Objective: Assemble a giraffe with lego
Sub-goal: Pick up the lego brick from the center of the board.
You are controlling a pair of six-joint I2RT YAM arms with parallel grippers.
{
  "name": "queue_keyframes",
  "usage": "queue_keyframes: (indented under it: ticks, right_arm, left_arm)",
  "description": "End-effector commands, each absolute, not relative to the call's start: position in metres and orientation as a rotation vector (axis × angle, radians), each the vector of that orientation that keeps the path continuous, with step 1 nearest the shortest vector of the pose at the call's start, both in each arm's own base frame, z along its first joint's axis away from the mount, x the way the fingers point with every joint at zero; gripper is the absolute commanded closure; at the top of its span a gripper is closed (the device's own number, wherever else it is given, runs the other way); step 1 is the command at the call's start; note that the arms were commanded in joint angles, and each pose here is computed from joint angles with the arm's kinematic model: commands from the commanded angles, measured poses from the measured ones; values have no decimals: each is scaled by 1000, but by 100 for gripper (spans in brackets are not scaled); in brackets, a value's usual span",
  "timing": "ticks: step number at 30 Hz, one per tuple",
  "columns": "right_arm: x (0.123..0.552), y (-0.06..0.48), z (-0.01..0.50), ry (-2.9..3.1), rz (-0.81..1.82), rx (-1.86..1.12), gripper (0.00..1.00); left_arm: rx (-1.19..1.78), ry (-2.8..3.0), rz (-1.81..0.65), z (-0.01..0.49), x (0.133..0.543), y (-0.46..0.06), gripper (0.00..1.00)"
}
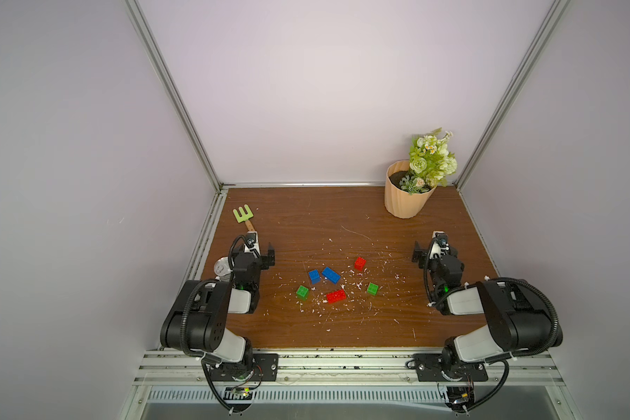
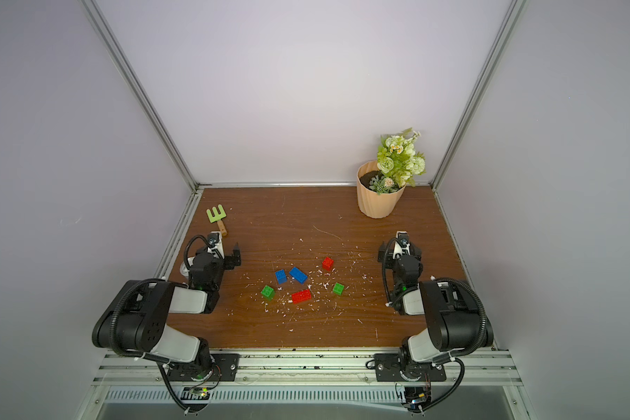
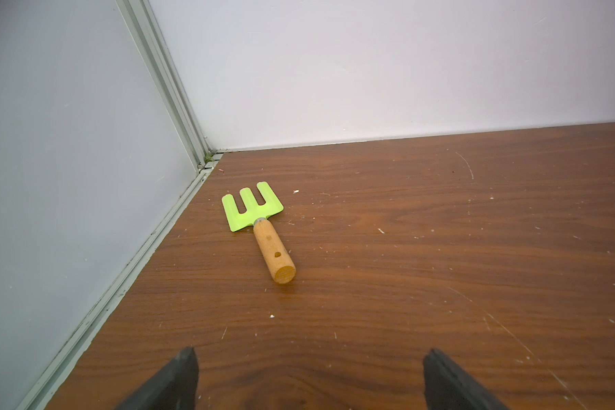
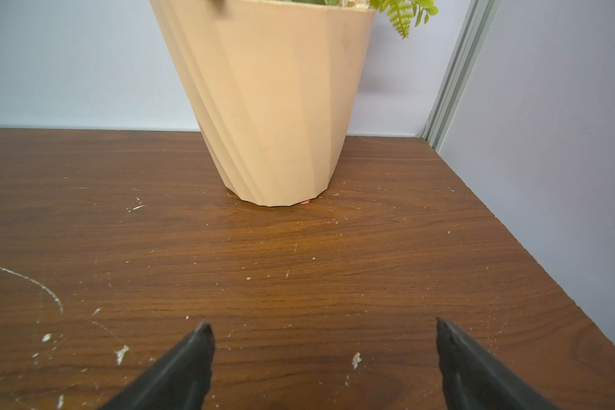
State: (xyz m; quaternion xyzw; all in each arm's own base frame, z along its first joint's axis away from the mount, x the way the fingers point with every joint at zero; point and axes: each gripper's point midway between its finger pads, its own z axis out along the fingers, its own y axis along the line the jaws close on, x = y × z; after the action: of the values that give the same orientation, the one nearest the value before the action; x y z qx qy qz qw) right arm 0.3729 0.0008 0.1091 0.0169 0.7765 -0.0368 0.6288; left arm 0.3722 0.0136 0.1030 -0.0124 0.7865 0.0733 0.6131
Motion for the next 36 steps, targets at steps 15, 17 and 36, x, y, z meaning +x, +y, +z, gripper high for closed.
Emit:
queue_keyframes:
  ticks: [15,17,36]
  right_arm:
    - [418,48,186,1935,-43,-7,0]
    - [415,62,194,1959,1,28,1]
    - [299,214,179,2248,508,-170,0]
  left_arm:
    - [-68,1888,126,155,406,7,2]
    - [-78,1882,118,174,405,-4,1]
    - [-34,2224,-443,198,314,-80,1]
